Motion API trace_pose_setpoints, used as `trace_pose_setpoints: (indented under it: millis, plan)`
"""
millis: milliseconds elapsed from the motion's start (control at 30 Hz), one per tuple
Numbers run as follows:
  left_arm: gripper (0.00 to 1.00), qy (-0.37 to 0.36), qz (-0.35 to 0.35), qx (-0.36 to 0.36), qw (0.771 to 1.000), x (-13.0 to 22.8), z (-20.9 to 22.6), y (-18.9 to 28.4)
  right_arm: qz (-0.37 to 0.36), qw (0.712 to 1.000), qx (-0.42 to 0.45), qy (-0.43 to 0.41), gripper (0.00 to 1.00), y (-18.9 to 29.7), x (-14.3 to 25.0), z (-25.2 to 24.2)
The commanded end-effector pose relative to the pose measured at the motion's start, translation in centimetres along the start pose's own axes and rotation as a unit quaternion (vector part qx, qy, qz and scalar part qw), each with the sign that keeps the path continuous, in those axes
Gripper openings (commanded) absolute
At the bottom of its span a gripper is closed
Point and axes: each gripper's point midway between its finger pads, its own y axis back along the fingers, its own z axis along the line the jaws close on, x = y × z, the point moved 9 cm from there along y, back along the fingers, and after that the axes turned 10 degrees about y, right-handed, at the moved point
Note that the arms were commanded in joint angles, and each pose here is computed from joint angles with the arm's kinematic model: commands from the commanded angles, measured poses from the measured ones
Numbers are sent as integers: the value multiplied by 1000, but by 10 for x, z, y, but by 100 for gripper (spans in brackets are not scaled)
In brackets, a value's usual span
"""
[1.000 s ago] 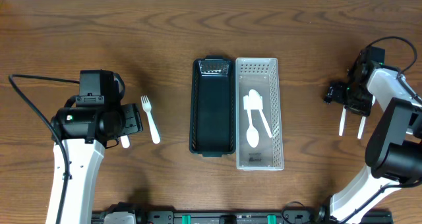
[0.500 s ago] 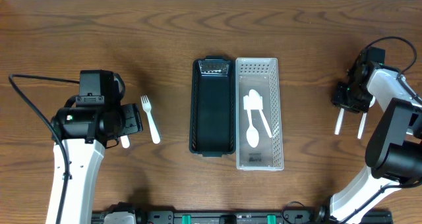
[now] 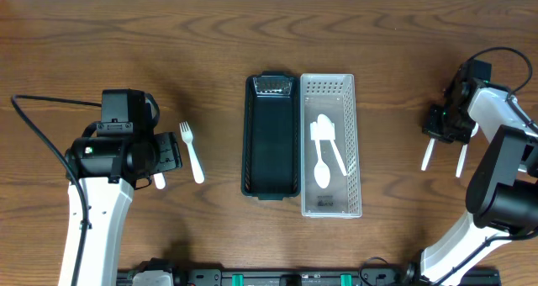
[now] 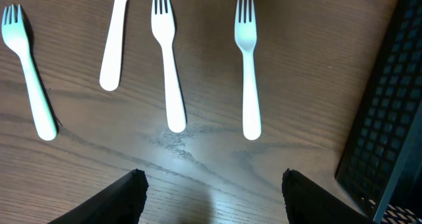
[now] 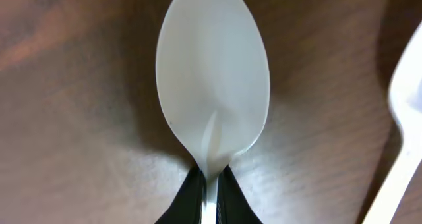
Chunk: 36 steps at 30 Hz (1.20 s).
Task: Pack container
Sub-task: 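Lower right gripper onto another white spoon and grasp it, then place the spoon into the white basket and withdraw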
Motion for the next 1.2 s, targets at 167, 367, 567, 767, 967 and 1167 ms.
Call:
trace_pose_setpoints:
  millis: [167, 367, 567, 767, 967, 1167]
  plan:
    - [69, 3, -4, 0, 1000, -3, 0, 3, -92, 993, -54, 46, 1, 99, -4, 49]
    - [68, 3, -5, 0, 1000, -3, 0, 3, -213, 960, -105, 148, 1, 186, 30, 128]
    - [69, 3, -4, 0, 1000, -3, 0, 3, -212, 947, -117, 212, 1, 189, 65, 199]
    - [69, 3, -4, 0, 1000, -3, 0, 3, -160, 954, -84, 240, 1, 142, 70, 239]
    - [69, 3, -5, 0, 1000, -3, 0, 3, -79, 963, -46, 253, 3, 79, 66, 253]
    - [69, 3, -4, 0, 1000, -3, 0, 3, -56, 965, -35, 254, 17, 58, 65, 255]
